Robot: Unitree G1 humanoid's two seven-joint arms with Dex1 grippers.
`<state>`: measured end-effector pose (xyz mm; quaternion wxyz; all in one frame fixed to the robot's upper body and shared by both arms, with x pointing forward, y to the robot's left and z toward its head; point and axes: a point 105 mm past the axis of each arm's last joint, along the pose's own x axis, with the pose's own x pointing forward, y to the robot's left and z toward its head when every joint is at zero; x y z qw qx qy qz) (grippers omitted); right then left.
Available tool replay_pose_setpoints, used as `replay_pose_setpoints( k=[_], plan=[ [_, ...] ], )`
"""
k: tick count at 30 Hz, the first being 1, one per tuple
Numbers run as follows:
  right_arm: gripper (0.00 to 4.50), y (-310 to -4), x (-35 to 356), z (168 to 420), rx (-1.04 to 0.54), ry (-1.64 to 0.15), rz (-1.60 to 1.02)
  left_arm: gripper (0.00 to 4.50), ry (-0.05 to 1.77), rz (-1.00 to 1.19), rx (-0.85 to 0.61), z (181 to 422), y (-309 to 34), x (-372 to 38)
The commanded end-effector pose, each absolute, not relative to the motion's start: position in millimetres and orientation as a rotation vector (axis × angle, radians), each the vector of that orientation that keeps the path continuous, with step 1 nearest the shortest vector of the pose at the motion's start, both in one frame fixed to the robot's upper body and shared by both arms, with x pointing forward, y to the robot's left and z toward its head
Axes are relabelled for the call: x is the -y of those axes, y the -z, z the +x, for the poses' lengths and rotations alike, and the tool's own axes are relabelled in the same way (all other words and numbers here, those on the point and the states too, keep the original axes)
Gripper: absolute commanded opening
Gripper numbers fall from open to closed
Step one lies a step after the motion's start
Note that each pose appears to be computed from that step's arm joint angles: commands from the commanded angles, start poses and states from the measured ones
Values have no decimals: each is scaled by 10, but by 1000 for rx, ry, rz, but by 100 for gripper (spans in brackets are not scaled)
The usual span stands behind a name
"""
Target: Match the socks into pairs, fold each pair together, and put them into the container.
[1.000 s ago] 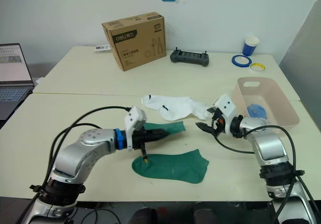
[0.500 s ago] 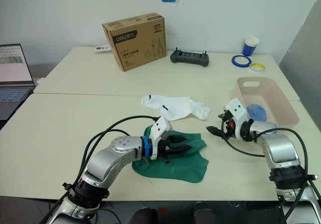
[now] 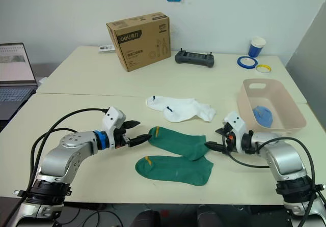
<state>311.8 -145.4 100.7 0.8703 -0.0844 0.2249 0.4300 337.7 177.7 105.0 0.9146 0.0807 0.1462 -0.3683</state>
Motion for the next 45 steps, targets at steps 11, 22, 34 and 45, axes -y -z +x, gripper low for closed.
replay_pose_setpoints(
  k=[11,22,34,45],
  plan=[
    [224,-905,1226,3023,-486,-974,-130,327,802,178,-304,3406,-915,-1609],
    [0,-1090,1347,3081,-452,-984,-130,3,816,147,-273,3352,-1076,-1599],
    [0,-1524,1349,2691,-511,-1226,-55,3,909,-28,-337,2697,-1406,-1478],
    [0,-1442,1305,2373,-613,-1314,-1,3,840,-55,-455,2350,-1185,-1621]
  ],
)
